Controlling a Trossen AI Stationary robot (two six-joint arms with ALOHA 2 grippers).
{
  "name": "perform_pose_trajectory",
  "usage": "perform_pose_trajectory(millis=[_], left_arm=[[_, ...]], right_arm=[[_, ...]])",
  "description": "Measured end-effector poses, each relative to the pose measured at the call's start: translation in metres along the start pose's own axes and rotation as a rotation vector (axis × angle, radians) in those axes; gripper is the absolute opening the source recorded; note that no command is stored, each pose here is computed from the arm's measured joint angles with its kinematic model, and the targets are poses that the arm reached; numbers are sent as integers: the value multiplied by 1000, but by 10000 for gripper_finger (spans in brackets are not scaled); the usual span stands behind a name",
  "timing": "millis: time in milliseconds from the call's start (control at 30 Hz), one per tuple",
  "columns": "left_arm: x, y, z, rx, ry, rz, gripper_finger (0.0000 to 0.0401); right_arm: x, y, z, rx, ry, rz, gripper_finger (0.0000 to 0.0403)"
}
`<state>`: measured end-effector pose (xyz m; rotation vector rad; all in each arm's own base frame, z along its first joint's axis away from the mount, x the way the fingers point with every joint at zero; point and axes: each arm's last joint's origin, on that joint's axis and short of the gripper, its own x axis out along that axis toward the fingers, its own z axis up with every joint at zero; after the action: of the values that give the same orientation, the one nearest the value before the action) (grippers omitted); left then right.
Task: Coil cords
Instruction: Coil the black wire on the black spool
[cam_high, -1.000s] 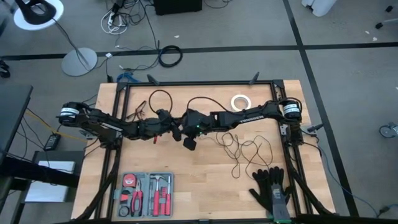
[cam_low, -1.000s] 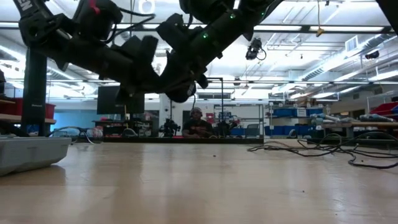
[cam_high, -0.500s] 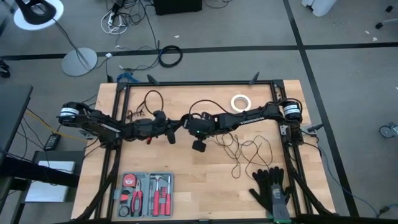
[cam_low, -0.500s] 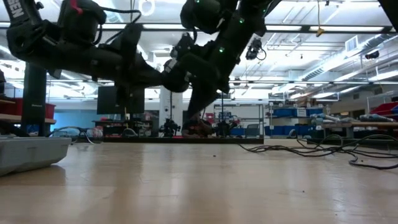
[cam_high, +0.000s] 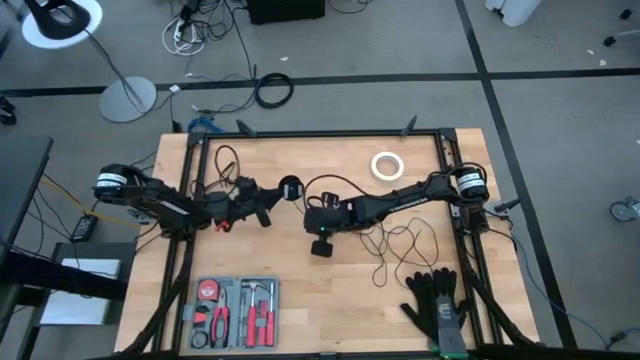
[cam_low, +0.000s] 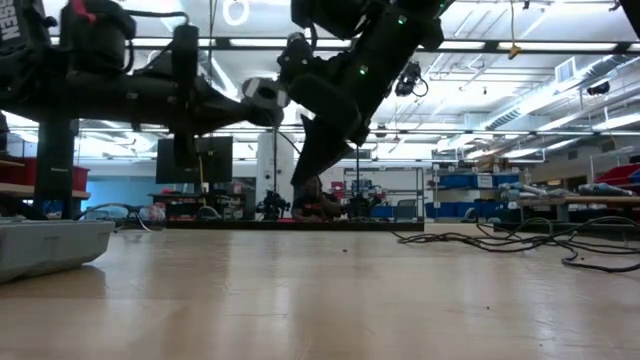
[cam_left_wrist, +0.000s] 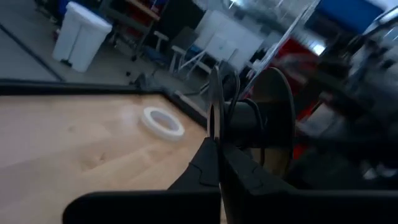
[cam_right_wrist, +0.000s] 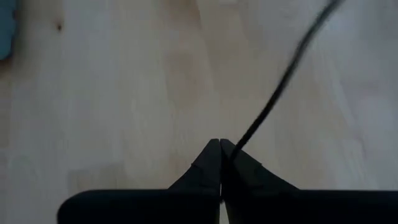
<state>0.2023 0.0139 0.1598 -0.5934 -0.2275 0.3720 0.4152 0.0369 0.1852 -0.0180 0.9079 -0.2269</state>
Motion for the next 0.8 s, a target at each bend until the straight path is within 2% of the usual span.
perform_pose_trajectory(millis=[100,233,500,667,800], left_arm=[[-5,2,0,5,-3,-22,0],[-11,8,-6,41,62,-31,0],[-16,21,-32,183,396,-9,0],[-13,26,-40,266,515,107,0],[-10,26,-39,290,494,166,0]], right_arm=[[3,-2,-7,-16,23,-54,4],[-2,-12,-10,-18,67,-97,2],[-18,-37,0,12,41,-115,4],[-21,-58,10,61,-10,-22,2],[-19,-72,18,125,-74,64,4]])
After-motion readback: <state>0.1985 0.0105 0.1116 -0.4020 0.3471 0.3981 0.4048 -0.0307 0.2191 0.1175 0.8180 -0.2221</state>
